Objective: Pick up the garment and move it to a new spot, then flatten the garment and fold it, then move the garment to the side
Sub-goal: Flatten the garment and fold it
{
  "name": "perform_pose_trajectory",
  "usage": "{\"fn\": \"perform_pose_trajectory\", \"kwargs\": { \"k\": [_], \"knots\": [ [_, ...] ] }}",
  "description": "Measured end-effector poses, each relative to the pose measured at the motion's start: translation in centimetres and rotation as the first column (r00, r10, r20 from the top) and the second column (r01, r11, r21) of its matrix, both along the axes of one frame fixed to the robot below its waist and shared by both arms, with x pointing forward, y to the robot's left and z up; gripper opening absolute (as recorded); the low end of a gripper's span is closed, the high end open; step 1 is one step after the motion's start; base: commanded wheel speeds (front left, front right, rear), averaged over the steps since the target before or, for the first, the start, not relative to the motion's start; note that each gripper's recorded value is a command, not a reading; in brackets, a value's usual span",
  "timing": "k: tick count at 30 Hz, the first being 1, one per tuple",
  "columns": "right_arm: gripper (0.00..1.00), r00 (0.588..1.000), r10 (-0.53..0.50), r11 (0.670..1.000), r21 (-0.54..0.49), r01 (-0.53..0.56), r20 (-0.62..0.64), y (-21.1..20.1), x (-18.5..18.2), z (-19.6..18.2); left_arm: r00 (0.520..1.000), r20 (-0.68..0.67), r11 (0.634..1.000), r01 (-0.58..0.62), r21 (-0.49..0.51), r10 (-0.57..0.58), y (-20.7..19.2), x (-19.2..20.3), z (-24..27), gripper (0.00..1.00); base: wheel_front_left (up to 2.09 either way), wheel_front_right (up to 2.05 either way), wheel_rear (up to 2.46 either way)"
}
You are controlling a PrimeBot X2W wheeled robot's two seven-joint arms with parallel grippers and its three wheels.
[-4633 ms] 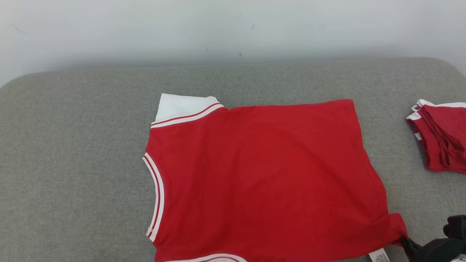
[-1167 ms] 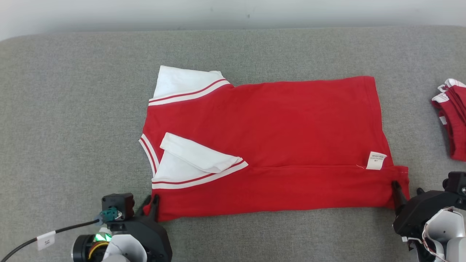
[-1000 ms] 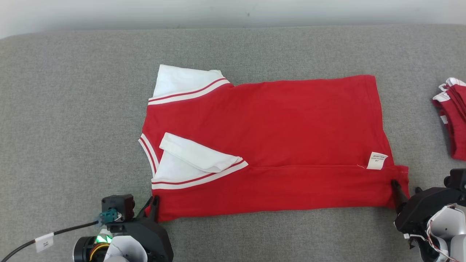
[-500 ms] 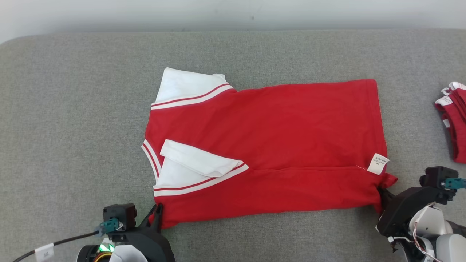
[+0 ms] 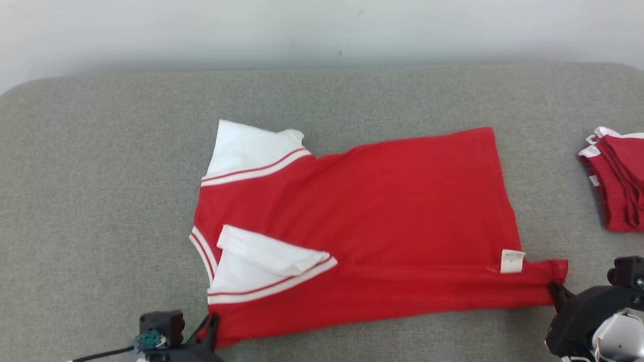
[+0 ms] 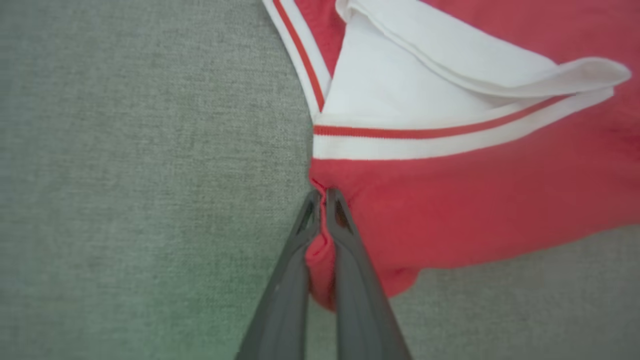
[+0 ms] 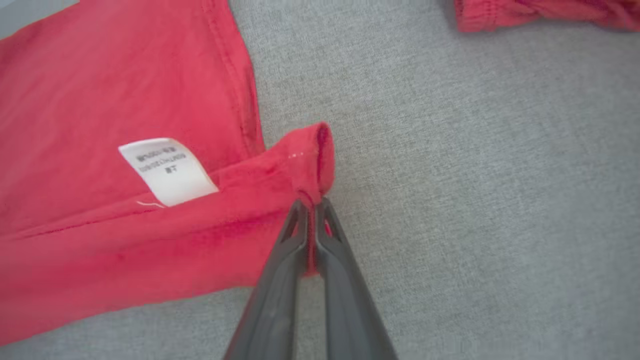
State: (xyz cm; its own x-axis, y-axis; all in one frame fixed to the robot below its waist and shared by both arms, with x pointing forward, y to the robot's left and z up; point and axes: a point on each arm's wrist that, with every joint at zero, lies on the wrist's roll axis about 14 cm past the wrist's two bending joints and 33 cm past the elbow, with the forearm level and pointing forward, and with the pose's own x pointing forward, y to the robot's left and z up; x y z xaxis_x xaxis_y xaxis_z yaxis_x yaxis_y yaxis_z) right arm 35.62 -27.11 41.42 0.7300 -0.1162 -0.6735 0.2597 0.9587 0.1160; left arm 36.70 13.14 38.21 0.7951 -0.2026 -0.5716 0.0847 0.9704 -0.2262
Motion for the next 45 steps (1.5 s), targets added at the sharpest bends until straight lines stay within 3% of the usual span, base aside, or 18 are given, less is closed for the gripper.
{"fn": "perform_pose_trajectory", "kwargs": {
  "k": [8,18,19,20,21,29,33,37,45],
  "knots": [
    [0.00,0.996,-0.034,0.999,0.017,0.035,-0.084,-1.1,-4.3,-0.3,1.000,-0.007,1.000,0.005,0.018,-0.005,0.5,-1.9,0.8,0.00,0.00,0.00,0.00],
    [0.00,0.992,0.005,0.996,0.092,0.006,-0.127,0.8,-6.0,-1.5,0.998,-0.059,1.000,0.023,-0.002,-0.023,-0.3,-3.7,0.2,0.00,0.00,0.00,0.00],
    [0.49,0.992,0.004,0.996,0.091,0.007,-0.128,0.7,-6.1,-1.5,0.998,-0.059,1.000,0.024,0.000,-0.024,-0.2,-3.7,0.2,0.13,0.00,0.00,0.00],
    [0.49,0.993,-0.004,0.996,0.087,0.014,-0.116,0.5,-6.0,-1.4,0.998,-0.052,1.000,0.026,0.005,-0.025,-0.2,-3.7,0.2,0.13,0.00,0.00,0.00],
    [1.00,0.995,-0.010,0.997,0.080,0.019,-0.102,0.3,-5.8,-1.2,0.999,-0.046,1.000,0.022,0.012,-0.022,0.0,-3.6,0.2,1.00,0.00,0.00,0.00],
    [1.00,0.995,-0.035,0.999,-0.018,0.037,0.091,-1.3,-2.1,2.7,0.999,-0.003,0.998,-0.040,0.055,0.040,2.1,-2.4,0.8,1.00,0.00,0.00,0.00],
    [1.00,0.984,-0.006,0.999,-0.042,0.014,0.180,-0.7,0.7,5.1,0.995,0.075,0.996,-0.071,0.050,0.067,3.1,-0.1,2.8,1.00,0.00,0.00,0.00],
    [1.00,0.980,0.057,0.997,-0.065,-0.045,0.192,1.0,3.8,6.3,0.985,0.169,0.997,-0.056,0.054,0.047,3.1,3.7,5.6,1.00,0.00,0.00,0.00],
    [1.00,0.972,0.172,0.984,-0.074,-0.162,0.161,4.3,9.6,7.3,0.972,0.235,0.997,0.012,0.071,-0.029,2.0,10.6,8.7,1.00,0.00,0.00,0.00]
  ]
}}
